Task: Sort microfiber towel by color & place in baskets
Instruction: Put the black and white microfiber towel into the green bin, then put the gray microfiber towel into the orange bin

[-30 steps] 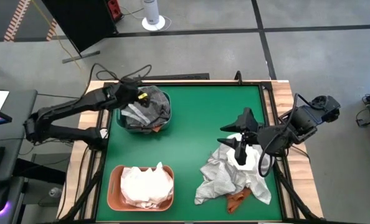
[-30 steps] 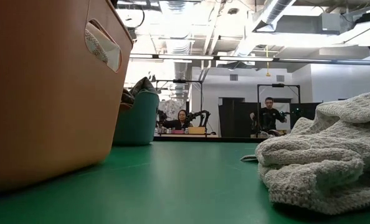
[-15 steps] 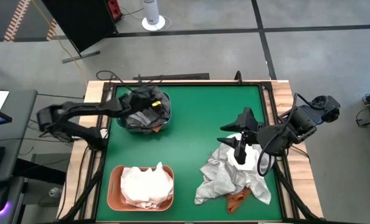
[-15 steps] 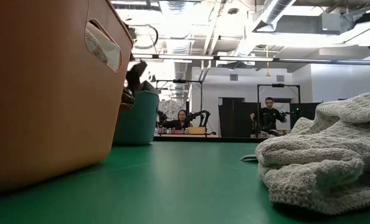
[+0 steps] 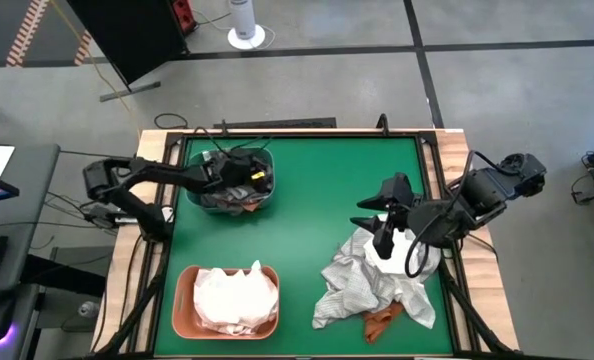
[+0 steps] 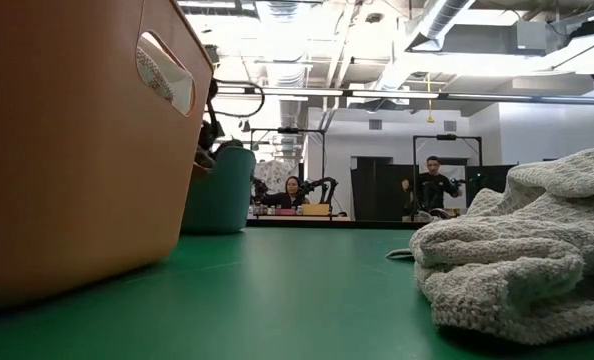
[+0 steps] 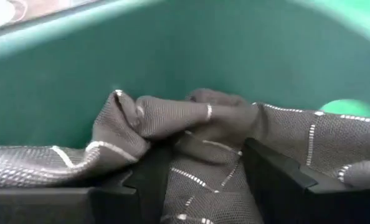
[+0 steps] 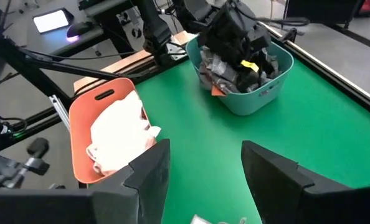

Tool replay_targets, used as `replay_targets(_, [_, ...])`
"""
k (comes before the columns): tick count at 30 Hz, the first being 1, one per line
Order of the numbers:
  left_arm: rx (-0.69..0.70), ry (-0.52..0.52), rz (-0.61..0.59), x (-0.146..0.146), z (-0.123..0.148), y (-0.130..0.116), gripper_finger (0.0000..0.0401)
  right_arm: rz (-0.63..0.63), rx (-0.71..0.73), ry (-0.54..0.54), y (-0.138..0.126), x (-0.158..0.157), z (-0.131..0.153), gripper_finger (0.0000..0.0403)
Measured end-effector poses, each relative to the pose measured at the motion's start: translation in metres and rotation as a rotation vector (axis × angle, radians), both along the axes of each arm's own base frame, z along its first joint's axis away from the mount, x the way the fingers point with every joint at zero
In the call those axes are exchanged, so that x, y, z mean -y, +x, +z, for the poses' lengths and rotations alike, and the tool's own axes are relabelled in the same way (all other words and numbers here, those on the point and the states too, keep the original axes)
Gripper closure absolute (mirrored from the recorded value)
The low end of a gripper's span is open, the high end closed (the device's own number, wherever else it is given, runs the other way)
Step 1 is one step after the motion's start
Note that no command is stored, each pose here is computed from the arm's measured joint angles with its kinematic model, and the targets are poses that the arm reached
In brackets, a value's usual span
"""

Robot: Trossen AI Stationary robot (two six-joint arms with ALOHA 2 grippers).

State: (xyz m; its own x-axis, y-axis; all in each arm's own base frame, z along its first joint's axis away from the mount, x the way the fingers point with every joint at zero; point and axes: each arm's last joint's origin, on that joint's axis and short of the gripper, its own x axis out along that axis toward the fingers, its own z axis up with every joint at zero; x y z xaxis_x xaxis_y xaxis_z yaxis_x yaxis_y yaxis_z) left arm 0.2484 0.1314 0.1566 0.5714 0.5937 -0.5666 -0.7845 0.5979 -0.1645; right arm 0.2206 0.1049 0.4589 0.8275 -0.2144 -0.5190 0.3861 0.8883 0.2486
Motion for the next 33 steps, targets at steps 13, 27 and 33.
replay_targets(13, [0.008, 0.154, 0.03, 0.015, 0.104, -0.036, 0.0207, 0.021, -0.008, -0.033, 0.0, 0.0, 0.0, 0.018])
replay_targets(27, [0.018, 0.141, -0.057, 0.08, 0.156, -0.034, 0.0207, 0.226, -0.45, -0.095, 0.0, -0.002, -0.068, 0.018])
replay_targets(33, [0.085, 0.099, -0.116, 0.115, 0.16, -0.02, 0.0207, 0.497, -0.63, 0.014, 0.003, -0.028, -0.143, 0.018])
